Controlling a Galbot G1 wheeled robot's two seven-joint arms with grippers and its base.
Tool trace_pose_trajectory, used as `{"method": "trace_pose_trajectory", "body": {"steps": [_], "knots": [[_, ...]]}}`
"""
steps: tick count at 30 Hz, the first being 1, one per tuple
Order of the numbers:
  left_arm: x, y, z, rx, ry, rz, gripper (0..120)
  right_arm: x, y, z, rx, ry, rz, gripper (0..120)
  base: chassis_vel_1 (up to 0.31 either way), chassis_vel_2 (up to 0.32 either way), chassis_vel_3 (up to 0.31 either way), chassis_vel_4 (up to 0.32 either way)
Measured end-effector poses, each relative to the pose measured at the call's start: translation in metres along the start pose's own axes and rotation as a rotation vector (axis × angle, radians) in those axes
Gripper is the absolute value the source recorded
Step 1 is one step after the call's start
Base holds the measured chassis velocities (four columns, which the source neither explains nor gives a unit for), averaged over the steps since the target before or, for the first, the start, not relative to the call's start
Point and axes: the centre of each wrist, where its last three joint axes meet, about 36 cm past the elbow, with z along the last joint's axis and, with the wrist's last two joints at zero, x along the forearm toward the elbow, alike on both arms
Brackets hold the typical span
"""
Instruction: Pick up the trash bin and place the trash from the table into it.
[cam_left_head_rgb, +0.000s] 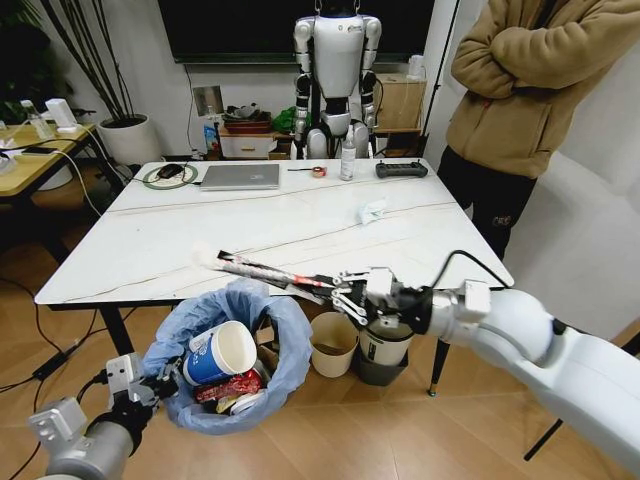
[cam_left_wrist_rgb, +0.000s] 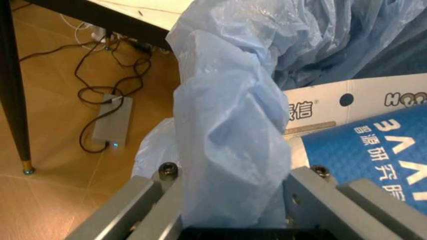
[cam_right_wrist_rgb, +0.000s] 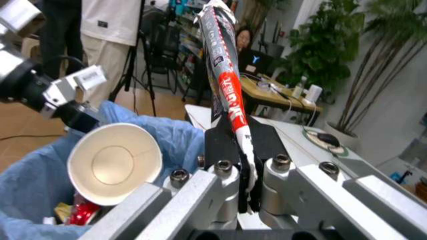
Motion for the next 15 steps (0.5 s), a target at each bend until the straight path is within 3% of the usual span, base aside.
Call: {"method": "trace_pose_trajectory", "body": {"steps": [15], "knots": [[-0.003,0.001,-0.002,-0.003,-0.007,0.003,0,-0.025,0.021,0.005,0.010,0.087,-0.039,0,0.000,0.000,0.000,0.000]]}}
